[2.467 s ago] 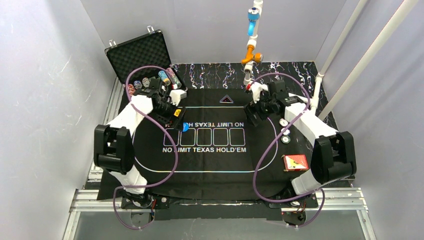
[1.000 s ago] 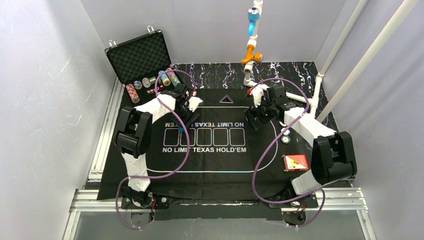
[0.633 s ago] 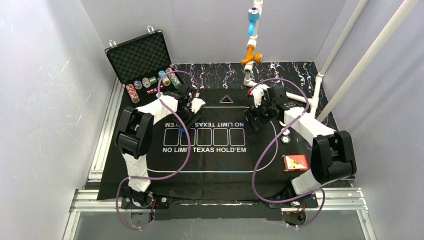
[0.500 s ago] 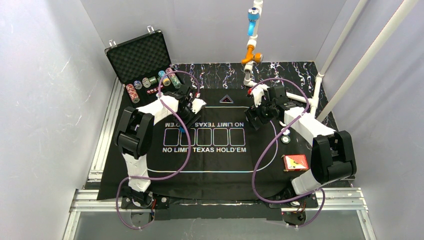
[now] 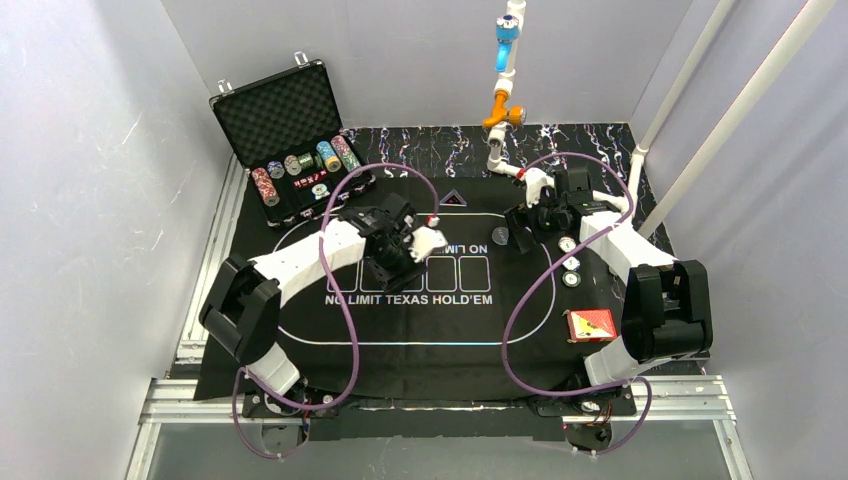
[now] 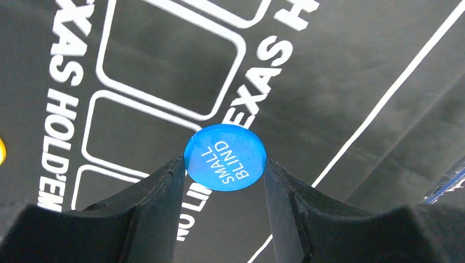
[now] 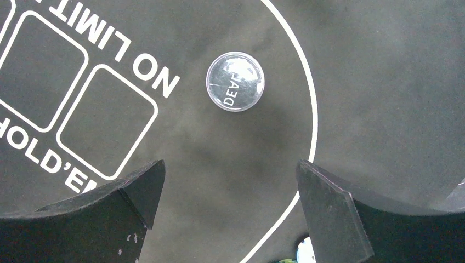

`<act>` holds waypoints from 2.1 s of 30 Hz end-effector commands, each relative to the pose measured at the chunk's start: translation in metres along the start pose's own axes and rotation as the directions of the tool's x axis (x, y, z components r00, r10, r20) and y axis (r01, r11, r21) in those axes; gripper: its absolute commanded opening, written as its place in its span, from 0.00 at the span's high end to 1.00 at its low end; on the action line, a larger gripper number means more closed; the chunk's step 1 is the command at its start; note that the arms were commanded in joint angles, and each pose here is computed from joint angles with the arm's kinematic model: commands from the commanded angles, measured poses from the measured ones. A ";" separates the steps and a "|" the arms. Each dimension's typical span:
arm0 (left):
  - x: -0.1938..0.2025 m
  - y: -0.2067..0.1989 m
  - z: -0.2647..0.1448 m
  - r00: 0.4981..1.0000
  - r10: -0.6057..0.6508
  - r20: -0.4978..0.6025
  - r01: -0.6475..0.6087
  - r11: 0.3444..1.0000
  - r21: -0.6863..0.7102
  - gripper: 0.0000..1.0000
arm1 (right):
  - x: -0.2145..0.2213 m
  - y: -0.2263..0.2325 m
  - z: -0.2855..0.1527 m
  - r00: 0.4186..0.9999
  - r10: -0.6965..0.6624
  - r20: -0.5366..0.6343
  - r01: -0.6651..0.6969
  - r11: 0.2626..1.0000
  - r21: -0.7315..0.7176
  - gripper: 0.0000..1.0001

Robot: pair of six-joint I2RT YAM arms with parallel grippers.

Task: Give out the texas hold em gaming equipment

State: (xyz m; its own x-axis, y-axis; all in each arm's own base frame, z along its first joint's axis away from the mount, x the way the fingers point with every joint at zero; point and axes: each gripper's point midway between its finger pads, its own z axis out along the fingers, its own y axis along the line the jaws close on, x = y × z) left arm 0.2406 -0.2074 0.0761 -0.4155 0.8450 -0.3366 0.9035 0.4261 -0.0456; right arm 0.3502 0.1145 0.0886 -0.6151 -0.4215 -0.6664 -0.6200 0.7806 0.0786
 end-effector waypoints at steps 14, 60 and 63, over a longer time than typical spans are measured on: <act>-0.050 -0.129 0.058 0.921 0.389 0.002 -0.387 0.918 0.087 0.66 | -0.022 -0.015 -0.009 0.998 -0.007 0.063 0.002 0.997 0.074 0.02; 0.005 0.205 -0.025 0.674 -0.651 0.350 0.738 0.606 -0.296 0.20 | -0.015 -0.011 -0.001 0.999 -0.003 0.034 0.002 1.000 0.028 0.02; 0.005 0.205 -0.012 0.661 -0.668 0.341 0.750 0.602 -0.274 0.23 | -0.015 -0.011 0.000 1.000 -0.002 0.031 0.001 1.000 0.029 0.02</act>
State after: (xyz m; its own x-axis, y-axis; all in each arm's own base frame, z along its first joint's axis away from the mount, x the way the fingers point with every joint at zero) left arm 0.4137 -0.1114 0.0864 -0.8327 0.2192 -0.5084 0.2662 0.9637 -0.0205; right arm 0.3517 0.1103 0.0839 -0.6367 -0.4090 -0.6536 -0.5958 0.7991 0.0803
